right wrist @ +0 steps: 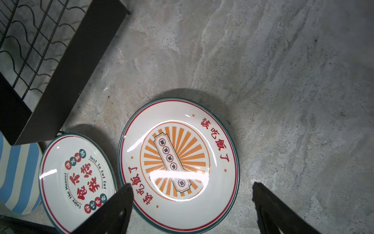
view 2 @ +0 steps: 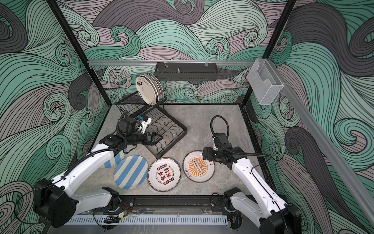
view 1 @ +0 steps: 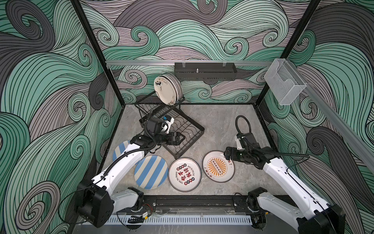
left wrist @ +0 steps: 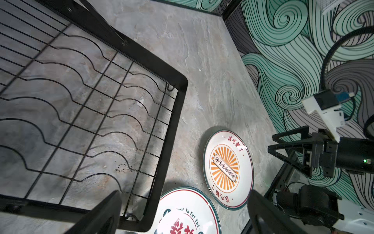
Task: Load plates into a dish rack
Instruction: Pick up the plate from the bottom-center of the table.
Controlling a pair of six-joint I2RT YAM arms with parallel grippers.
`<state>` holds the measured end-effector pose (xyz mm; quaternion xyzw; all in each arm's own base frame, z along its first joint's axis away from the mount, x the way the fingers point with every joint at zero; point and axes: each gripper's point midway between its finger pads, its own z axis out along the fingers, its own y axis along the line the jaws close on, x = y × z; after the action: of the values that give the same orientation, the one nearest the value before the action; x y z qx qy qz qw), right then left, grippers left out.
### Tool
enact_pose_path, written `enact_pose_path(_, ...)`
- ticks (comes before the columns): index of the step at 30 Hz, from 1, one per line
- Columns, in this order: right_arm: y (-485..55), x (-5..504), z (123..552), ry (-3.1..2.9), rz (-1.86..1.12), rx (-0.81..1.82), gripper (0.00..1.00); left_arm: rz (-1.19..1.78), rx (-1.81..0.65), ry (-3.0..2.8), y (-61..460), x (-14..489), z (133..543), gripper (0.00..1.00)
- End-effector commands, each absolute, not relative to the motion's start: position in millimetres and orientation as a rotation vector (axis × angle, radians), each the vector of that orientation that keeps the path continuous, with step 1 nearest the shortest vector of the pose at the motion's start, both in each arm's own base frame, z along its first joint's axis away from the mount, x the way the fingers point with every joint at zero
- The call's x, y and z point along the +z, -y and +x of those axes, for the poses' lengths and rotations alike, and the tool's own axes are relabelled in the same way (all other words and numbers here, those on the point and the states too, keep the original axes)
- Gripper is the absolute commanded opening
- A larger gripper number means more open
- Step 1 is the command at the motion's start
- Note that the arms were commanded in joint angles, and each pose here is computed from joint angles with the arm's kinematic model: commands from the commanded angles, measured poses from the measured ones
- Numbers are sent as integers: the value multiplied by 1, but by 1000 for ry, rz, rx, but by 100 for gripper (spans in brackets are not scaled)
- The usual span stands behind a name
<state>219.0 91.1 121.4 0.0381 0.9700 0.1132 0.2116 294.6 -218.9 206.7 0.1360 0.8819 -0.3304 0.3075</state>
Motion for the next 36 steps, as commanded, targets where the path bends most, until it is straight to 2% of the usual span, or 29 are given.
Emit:
enact_pose_path(1, -78, 107, 203, -2735, 210, 273, 92, 415, -897, -2300, 239, 217, 297, 99)
enact_pose_path(7, -77, 94, 187, -2740, 367, 368, 86, 493, -890, -2327, 266, 194, 287, 98)
enact_pose_path(16, -65, 69, 180, -2709, 512, 358, 78, 574, -924, -2362, 281, 178, 277, 98)
enact_pose_path(23, -71, 60, 180, -2585, 609, 548, 64, 593, -924, -2373, 286, 170, 276, 99)
enact_pose_path(36, -81, 32, 183, -2680, 604, 626, 63, 600, -908, -2387, 286, 164, 278, 99)
